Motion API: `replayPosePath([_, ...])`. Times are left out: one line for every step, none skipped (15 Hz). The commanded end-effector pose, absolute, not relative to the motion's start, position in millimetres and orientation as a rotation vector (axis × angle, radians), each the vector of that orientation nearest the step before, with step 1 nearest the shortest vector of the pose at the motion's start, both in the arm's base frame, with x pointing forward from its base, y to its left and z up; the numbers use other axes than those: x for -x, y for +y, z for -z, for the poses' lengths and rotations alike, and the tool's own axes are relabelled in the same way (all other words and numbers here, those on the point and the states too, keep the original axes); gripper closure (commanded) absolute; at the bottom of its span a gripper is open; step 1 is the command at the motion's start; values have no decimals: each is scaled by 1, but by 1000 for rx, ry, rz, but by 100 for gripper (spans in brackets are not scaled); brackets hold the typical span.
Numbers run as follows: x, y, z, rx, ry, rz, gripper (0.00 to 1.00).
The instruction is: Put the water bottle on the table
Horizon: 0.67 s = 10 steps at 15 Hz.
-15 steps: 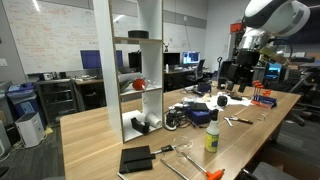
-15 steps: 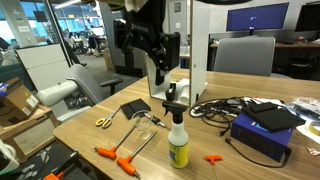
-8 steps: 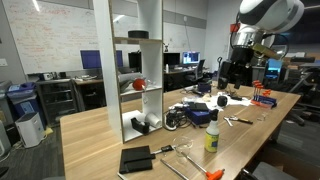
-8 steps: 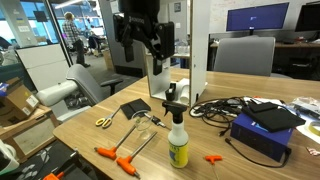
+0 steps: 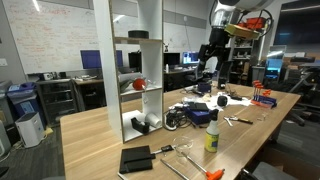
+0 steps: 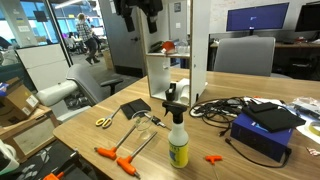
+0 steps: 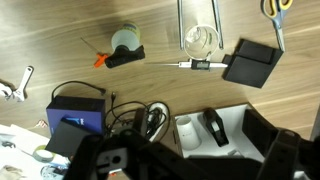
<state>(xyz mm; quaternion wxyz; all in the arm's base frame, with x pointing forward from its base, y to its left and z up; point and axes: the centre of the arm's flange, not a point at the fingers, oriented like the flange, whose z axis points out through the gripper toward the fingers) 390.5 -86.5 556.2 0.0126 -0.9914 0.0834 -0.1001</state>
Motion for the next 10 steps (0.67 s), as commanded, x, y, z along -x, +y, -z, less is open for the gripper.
replayPosePath([-446,-74,-585,3132,340,404,0])
replayPosePath([-457,-71,-589,3140,342,429,0])
replayPosePath([-468,-67,-591,3147,338,457,0])
replayPosePath([-478,-62,-592,3150,330,487,0])
replayPosePath([-487,-58,-591,3152,324,517,0])
replayPosePath([-498,-52,-587,3152,307,556,0])
replayPosePath([-509,-45,-582,3162,291,601,0])
replayPosePath([-522,-36,-573,3174,273,648,0])
replayPosePath([-535,-28,-566,3180,251,675,0])
replayPosePath([-548,-18,-557,3192,226,692,0])
